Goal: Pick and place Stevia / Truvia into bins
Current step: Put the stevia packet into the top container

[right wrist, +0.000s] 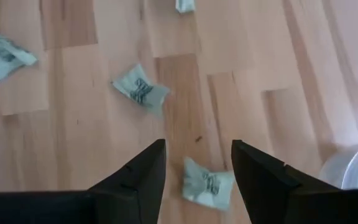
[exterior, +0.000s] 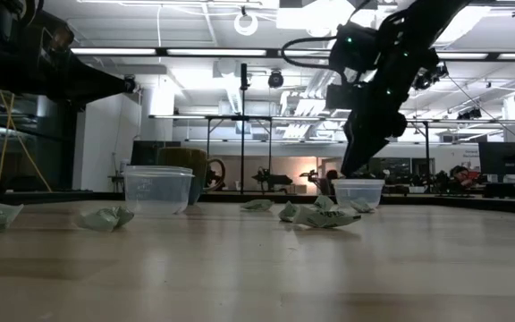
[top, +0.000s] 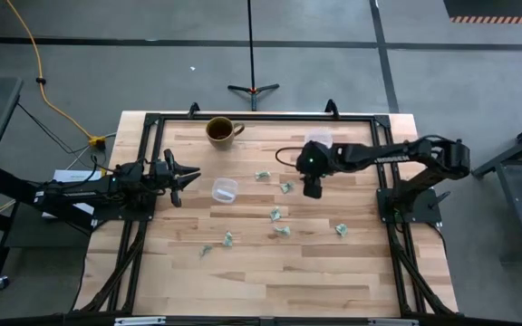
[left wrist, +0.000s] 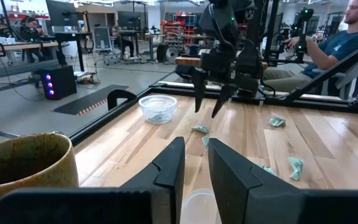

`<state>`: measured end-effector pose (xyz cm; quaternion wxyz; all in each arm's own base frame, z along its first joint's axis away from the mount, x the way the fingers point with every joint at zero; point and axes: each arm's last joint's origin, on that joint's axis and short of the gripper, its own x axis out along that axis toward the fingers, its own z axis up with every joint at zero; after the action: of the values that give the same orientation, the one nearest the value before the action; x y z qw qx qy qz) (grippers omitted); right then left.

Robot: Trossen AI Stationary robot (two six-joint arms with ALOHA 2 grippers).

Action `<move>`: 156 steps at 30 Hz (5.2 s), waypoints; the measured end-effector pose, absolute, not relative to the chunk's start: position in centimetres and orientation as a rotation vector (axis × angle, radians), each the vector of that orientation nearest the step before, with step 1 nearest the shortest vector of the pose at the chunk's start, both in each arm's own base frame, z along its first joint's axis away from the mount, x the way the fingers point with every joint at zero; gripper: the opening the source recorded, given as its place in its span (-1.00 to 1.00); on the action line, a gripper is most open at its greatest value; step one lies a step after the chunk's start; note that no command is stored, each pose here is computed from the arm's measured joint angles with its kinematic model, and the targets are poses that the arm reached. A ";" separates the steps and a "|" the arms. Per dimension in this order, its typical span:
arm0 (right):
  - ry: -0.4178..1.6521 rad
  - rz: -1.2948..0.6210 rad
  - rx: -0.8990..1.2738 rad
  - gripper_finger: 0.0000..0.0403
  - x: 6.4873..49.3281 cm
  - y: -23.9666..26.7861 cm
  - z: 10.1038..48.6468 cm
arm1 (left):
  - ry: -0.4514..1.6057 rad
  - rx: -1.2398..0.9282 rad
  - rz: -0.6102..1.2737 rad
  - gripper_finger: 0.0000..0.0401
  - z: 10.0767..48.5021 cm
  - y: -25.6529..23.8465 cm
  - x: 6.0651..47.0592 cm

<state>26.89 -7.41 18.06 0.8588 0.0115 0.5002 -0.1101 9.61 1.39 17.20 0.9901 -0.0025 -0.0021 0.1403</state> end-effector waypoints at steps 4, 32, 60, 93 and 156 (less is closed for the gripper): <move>1.085 -0.250 0.069 -0.14 26.6 -7.2 17.9 | -0.003 -0.005 0.281 -0.47 17.2 1.4 9.6; 1.276 -0.317 0.173 -0.32 27.3 -8.7 12.6 | -0.003 -0.005 0.281 -0.47 17.2 1.4 9.6; 0.970 -0.770 0.161 -0.97 24.3 -14.7 18.6 | -0.003 -0.005 0.281 -0.47 17.2 1.4 9.6; 0.964 -0.056 -0.184 0.00 31.1 -5.3 13.8 | -0.003 -0.005 0.290 -0.47 17.2 1.4 9.6; 0.539 -0.048 0.113 -0.07 29.5 -10.8 20.9 | -0.003 -0.005 0.288 -0.47 17.2 1.4 9.6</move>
<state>29.48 -10.81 20.86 0.9620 0.0560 0.2662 -0.0237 9.61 1.40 17.18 0.9896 -0.0024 -0.0014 0.1435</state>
